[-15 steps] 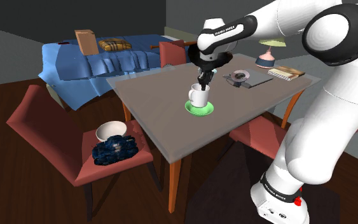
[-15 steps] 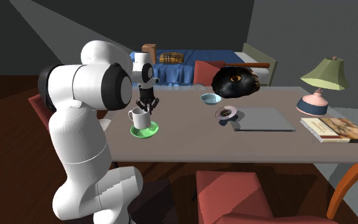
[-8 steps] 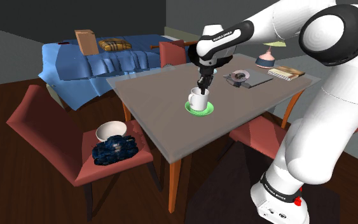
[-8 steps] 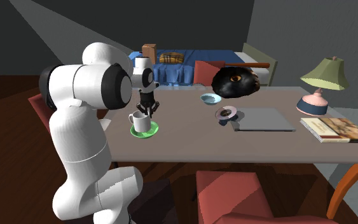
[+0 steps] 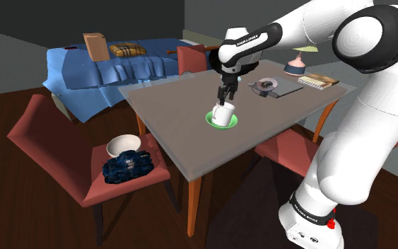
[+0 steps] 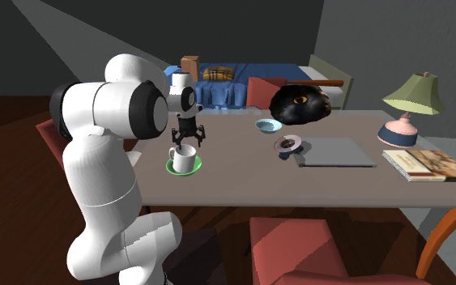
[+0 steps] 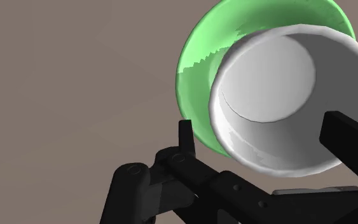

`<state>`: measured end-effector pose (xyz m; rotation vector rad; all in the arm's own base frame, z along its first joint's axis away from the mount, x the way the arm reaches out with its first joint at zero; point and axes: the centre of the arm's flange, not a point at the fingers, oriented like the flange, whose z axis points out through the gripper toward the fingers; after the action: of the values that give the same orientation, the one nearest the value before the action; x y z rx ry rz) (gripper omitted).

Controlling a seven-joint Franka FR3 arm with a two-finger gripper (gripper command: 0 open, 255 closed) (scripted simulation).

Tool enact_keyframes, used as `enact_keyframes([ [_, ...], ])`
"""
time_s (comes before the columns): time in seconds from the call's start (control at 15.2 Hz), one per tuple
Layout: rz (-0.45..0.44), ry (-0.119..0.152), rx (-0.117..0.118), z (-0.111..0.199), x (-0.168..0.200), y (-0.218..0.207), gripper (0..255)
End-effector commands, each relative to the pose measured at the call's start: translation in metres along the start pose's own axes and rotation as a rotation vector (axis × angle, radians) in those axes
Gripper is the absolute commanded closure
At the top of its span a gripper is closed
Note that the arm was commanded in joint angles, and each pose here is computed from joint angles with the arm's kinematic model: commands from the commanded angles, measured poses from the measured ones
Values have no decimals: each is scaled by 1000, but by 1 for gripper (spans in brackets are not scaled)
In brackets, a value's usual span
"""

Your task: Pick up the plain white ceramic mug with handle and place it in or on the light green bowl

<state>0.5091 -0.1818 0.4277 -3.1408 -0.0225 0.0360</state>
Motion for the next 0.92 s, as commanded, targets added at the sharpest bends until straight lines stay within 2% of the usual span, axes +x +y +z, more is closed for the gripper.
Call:
enact_keyframes([
  [0.0,0,0,0,0,0,0,0],
  [0.07,0,0,0,0,0,0,0],
  [0.33,0,0,0,-50,0,0,0],
  [0.86,0,0,0,-50,0,0,0],
])
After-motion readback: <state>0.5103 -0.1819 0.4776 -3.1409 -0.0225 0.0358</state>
